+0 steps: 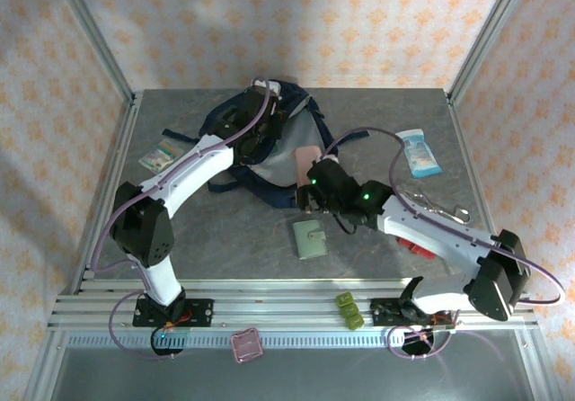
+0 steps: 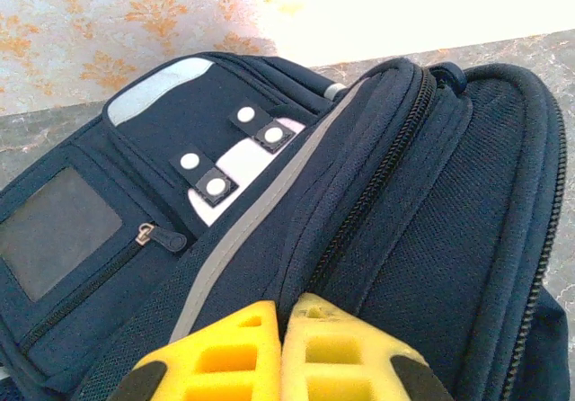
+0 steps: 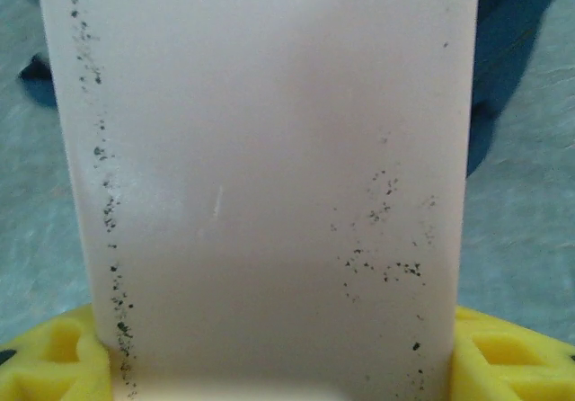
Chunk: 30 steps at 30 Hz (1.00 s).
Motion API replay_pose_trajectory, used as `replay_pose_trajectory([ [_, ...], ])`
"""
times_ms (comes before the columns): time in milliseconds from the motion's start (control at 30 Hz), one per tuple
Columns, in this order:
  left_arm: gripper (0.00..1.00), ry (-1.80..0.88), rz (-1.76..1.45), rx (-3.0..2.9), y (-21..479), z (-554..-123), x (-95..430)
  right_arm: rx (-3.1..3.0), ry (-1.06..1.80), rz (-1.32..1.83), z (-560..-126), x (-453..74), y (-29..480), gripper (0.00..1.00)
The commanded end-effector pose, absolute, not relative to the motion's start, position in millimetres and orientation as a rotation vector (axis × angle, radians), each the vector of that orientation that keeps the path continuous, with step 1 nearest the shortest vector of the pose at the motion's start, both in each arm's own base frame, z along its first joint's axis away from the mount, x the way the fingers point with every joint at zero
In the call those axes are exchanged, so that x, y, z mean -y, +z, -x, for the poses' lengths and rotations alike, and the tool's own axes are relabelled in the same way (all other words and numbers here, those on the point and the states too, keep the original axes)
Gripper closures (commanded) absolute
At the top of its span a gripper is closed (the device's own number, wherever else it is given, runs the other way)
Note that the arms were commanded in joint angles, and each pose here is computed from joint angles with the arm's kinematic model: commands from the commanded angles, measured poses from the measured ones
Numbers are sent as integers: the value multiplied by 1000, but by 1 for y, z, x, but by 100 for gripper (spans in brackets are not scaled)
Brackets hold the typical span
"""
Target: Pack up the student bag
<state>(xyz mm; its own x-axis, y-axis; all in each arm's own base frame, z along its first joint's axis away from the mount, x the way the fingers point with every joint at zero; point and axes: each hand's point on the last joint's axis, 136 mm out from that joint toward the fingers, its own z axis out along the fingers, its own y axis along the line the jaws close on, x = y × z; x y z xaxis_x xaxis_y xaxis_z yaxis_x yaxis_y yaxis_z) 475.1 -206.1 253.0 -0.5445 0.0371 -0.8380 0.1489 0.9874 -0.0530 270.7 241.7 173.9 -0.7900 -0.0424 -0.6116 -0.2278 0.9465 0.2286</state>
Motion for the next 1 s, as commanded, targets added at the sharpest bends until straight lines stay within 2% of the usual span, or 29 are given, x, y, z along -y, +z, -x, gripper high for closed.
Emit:
replay_pose_trajectory([
  [0, 100, -181, -73, -1999, 326, -466, 190, -2389, 366, 214, -309, -245, 176, 58],
  [233, 100, -182, -73, -1964, 345, -457, 184, -2436, 291, 265, -379, -261, 152, 57],
  [467, 100, -193, -70, -1951, 350, -458, 185, -2486, 281, 372, -419, -297, 134, 52],
  [733, 100, -182, -65, -1950, 350, -461, 185, -2583, 243, 412, -429, -300, 91, 47],
  [767, 100, -185, -66, -1947, 351, -461, 185, -2587, 233, 404, -430, -297, 88, 44],
  [867, 100, -208, -63, -1941, 352, -462, 188, -2574, 163, 309, -440, -282, 91, 27],
  [967, 100, -221, -64, -1951, 348, -464, 191, -2523, 212, 227, -443, -273, 114, 17],
])
